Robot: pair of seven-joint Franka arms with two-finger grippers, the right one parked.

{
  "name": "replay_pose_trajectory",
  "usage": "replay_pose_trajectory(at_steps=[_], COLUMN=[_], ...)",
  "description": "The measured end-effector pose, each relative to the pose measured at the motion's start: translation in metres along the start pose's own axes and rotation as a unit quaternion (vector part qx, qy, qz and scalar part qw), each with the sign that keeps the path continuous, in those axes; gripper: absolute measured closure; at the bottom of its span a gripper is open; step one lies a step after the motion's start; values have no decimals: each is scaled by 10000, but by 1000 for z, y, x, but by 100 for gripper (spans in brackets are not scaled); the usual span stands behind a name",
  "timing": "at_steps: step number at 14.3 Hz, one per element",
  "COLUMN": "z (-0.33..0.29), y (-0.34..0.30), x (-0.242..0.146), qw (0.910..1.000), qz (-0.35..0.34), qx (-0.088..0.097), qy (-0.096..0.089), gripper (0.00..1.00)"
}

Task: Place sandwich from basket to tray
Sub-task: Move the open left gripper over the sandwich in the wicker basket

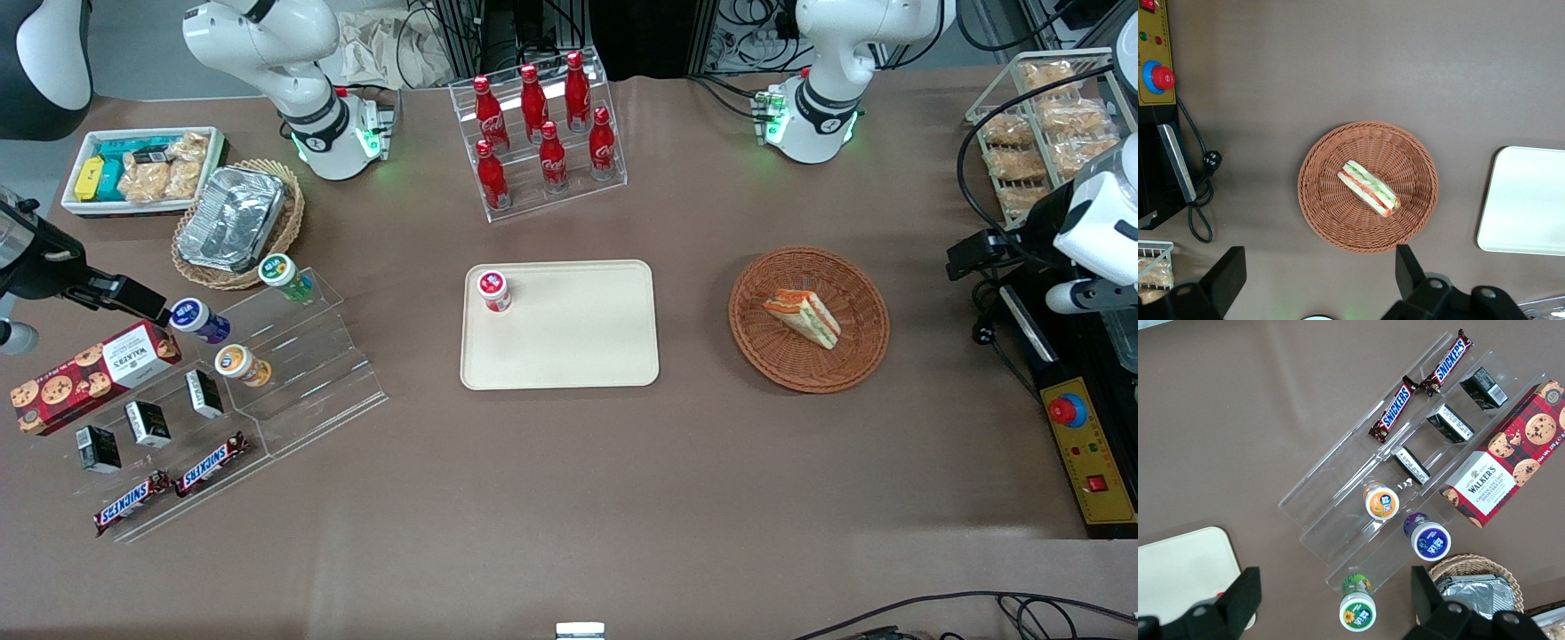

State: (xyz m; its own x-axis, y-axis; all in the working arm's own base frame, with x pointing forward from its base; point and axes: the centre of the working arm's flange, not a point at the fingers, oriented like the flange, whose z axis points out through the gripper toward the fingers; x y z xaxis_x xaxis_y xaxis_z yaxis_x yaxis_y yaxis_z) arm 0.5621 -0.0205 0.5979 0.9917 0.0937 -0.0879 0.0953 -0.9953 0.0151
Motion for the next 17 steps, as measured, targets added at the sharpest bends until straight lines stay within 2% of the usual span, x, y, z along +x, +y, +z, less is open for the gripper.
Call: replay_pose_trajectory(at_steps=[10, 14, 17], z=[13, 30, 52], y=[0, -4, 5], x=[-6, -39, -62], qw=[10000, 9997, 9982], qz=[-12, 11, -213], qx=[26, -55, -137], qy=[-34, 245, 537], gripper=[0, 0, 0])
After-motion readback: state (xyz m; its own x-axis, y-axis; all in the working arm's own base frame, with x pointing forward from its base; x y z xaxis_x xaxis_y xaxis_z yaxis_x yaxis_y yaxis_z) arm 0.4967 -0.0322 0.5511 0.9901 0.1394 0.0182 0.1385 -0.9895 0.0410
